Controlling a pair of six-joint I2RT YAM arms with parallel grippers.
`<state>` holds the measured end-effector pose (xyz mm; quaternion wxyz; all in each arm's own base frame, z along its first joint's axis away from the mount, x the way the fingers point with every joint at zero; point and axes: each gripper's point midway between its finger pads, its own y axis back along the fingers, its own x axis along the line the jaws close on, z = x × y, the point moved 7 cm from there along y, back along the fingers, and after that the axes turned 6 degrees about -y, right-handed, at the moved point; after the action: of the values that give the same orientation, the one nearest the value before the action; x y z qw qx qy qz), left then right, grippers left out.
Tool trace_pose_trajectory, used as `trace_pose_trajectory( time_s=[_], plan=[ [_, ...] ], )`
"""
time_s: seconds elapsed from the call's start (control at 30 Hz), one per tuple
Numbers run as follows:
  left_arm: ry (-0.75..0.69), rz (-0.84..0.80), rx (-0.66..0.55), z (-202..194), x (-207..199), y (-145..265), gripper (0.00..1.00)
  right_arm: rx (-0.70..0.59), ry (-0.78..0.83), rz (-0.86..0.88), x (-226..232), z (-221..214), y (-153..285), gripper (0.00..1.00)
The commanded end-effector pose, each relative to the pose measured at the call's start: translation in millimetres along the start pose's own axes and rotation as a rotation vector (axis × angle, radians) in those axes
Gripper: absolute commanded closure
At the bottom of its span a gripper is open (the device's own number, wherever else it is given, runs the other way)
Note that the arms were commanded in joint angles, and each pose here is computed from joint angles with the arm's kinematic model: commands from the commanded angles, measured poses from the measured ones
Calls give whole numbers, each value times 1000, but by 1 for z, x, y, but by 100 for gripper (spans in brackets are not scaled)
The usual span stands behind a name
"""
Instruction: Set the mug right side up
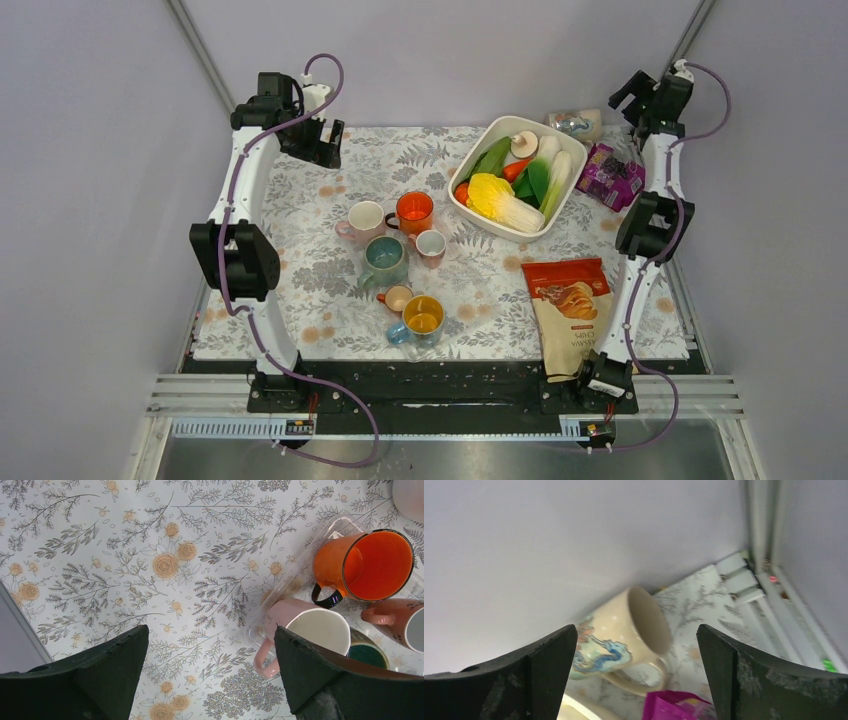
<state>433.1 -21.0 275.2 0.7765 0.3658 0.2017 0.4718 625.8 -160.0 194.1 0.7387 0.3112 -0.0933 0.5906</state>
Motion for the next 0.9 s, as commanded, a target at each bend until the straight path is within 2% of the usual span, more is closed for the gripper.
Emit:
trace_pose_trajectory(
  time_s=[0.0, 0.17, 0.33, 0.43, 0.47, 0.67, 0.77, 0.87],
  plan=[
    [-4, 1, -50, 9, 1, 10, 1, -13, -165, 182, 35, -15, -20, 1],
    [-6, 12, -53, 11, 2, 12, 1, -64, -400, 267, 20, -18, -44, 1],
    [-6, 14, -59, 14, 3, 11, 1, -42, -433, 268, 12, -33, -53, 1],
    [-10, 15, -62, 14, 3, 13, 1, 11, -408, 320, 17, -39, -49, 5],
    [-12, 18, -62, 14, 3, 13, 1, 32, -405, 341, 18, -41, -47, 7],
    [-14, 19, -68, 16, 4, 13, 1, 110, -446, 408, 21, -55, -46, 38],
    [-16, 25, -71, 17, 5, 14, 1, 129, -497, 393, 17, -61, -50, 43],
    [-19, 28, -71, 17, 5, 15, 1, 153, -526, 404, 17, -67, -51, 54]
  ],
)
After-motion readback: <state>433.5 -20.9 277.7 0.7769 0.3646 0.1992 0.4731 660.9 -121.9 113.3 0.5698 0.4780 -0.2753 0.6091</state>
